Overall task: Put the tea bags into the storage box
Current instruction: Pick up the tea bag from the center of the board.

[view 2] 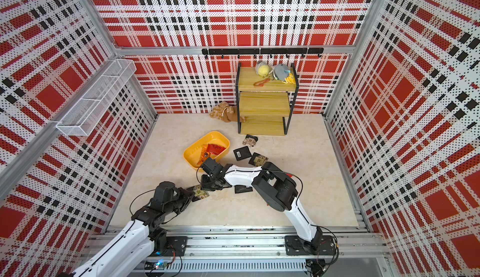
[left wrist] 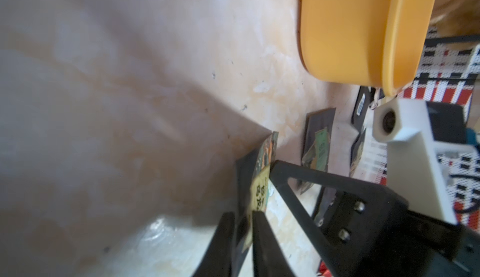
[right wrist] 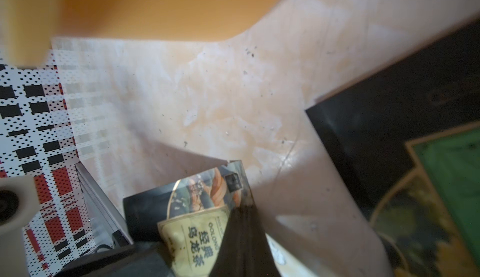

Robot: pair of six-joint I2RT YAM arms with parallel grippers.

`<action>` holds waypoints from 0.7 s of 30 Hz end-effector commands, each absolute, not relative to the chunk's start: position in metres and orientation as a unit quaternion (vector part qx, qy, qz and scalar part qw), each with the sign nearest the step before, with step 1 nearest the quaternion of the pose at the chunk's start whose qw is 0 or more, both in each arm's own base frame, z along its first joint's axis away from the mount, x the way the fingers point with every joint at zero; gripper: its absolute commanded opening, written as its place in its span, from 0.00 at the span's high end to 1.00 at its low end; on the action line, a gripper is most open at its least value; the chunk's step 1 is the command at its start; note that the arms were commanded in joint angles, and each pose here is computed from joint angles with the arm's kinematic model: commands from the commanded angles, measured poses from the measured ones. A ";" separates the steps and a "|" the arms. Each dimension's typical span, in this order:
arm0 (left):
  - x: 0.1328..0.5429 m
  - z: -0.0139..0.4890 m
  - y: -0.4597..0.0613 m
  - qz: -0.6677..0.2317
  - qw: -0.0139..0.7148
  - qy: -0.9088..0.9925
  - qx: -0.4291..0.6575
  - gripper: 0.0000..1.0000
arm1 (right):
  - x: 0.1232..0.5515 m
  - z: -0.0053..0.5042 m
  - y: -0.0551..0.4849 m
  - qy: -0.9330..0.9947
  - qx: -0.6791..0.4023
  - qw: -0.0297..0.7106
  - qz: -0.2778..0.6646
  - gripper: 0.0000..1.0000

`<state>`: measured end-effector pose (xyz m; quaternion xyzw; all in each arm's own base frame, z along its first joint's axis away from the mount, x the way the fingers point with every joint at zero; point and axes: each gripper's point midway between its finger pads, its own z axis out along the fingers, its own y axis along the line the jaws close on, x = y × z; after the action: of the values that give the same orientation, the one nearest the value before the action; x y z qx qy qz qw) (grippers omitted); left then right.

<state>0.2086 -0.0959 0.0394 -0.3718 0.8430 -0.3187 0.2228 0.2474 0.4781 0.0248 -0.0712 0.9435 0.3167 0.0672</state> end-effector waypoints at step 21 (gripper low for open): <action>0.284 0.162 -0.119 -0.335 0.307 0.846 -0.278 1.00 | 0.329 0.128 0.405 0.925 -0.008 0.196 0.326 0.37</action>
<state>0.2686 -0.1162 0.1443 -0.3109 0.8388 -0.3447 0.2845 0.3171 0.4269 0.1176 -0.0138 0.9218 0.3474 0.1715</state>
